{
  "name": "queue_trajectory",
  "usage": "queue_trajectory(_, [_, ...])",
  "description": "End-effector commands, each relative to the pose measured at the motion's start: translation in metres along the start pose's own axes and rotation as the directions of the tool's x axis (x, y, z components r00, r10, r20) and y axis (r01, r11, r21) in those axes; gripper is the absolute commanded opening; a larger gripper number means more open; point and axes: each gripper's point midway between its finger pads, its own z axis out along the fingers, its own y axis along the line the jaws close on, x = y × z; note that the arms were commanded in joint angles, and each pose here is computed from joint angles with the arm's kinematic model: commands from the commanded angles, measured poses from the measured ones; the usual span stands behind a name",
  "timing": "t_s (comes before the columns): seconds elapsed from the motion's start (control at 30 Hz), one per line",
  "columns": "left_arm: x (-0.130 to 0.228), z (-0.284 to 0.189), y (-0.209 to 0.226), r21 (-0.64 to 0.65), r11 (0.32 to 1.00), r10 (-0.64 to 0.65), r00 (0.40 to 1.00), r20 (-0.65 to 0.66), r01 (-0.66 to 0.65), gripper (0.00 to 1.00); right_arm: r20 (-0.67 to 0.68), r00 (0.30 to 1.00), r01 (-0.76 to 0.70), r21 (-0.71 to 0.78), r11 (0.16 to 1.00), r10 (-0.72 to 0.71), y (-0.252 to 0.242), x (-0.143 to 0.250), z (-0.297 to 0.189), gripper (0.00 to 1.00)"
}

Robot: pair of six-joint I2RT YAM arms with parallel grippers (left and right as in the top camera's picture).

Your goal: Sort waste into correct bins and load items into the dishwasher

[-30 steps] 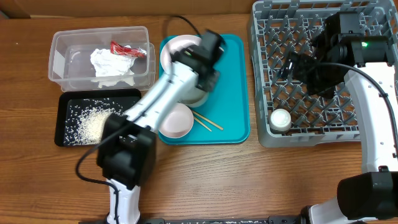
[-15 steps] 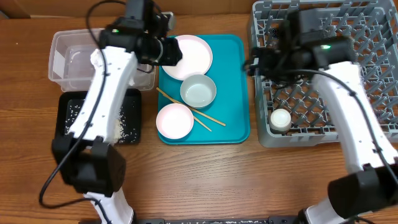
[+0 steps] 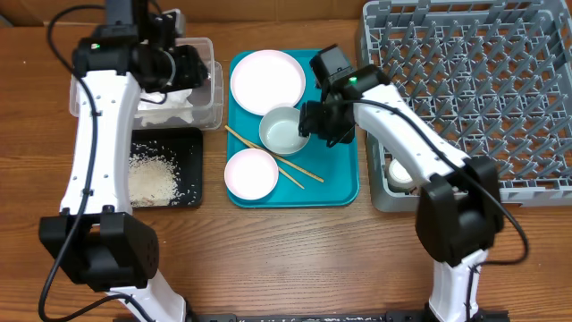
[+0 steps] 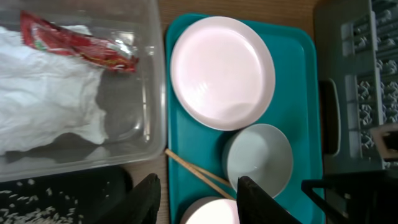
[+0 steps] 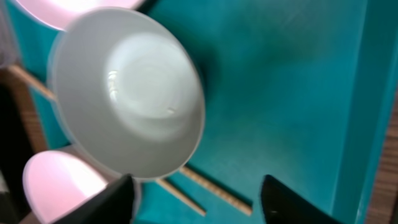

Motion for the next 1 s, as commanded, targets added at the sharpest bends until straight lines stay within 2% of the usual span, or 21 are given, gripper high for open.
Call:
queue_trajectory(0.0, [-0.014, -0.032, 0.009, -0.020, 1.000, 0.013, 0.996, 0.083, -0.012, 0.43, -0.017, 0.999, -0.045, 0.023, 0.999, 0.045, -0.005, -0.003, 0.019, 0.56])
queue_trajectory(0.1, [-0.017, -0.043, 0.020, -0.037, 0.999, -0.006, 0.994, 0.108, 0.010, 0.45, -0.035, 0.998, -0.055, 0.032, 0.998, 0.056, -0.008, -0.001, 0.031, 0.46])
queue_trajectory(0.27, [-0.016, -0.047, 0.034, -0.051, 0.998, -0.035, 0.994, 0.106, 0.040, 0.48, -0.028, 0.998, -0.053, 0.028, 0.998, 0.054, -0.007, -0.006, 0.040, 0.40])
queue_trajectory(0.3, [-0.015, -0.046, 0.035, -0.054, 0.998, -0.036, 0.994, 0.102, 0.042, 0.53, -0.025, 0.998, -0.053, 0.026, 0.998, 0.054, -0.007, -0.007, 0.042, 0.39])
queue_trajectory(0.33, [-0.014, -0.046, 0.035, -0.057, 0.997, -0.038, 0.994, 0.098, 0.044, 0.67, -0.024, 0.998, -0.053, 0.025, 0.998, 0.054, -0.007, -0.007, 0.044, 0.36])
queue_trajectory(0.37, [-0.014, -0.046, 0.036, -0.063, 0.997, -0.039, 0.994, 0.098, 0.045, 0.86, -0.025, 0.998, -0.053, 0.026, 0.998, 0.054, -0.007, -0.008, 0.046, 0.34])
queue_trajectory(0.4, [-0.014, -0.046, 0.037, -0.069, 0.997, -0.038, 0.994, 0.099, 0.045, 1.00, -0.028, 0.998, -0.054, 0.028, 0.998, 0.055, -0.008, -0.008, 0.049, 0.33])
queue_trajectory(0.5, [-0.014, -0.046, 0.038, -0.074, 0.996, -0.039, 0.994, 0.100, 0.046, 1.00, -0.036, 0.997, -0.060, 0.035, 0.998, 0.061, -0.010, -0.006, 0.053, 0.24])
queue_trajectory(0.63, [-0.014, -0.046, 0.038, -0.074, 0.996, -0.039, 0.994, 0.099, 0.046, 1.00, -0.034, 0.997, -0.071, 0.036, 0.997, 0.072, -0.010, -0.007, 0.053, 0.04])
queue_trajectory(0.8, [-0.014, -0.046, 0.038, -0.074, 0.996, -0.039, 0.994, 0.099, 0.046, 1.00, -0.017, 0.996, -0.084, 0.031, 0.996, 0.085, -0.014, -0.014, 0.043, 0.04])
queue_trajectory(0.97, [-0.014, -0.046, 0.038, -0.074, 0.996, -0.039, 0.994, 0.099, 0.046, 1.00, 0.072, 0.994, -0.086, 0.002, 0.996, 0.086, -0.020, -0.043, -0.018, 0.04])
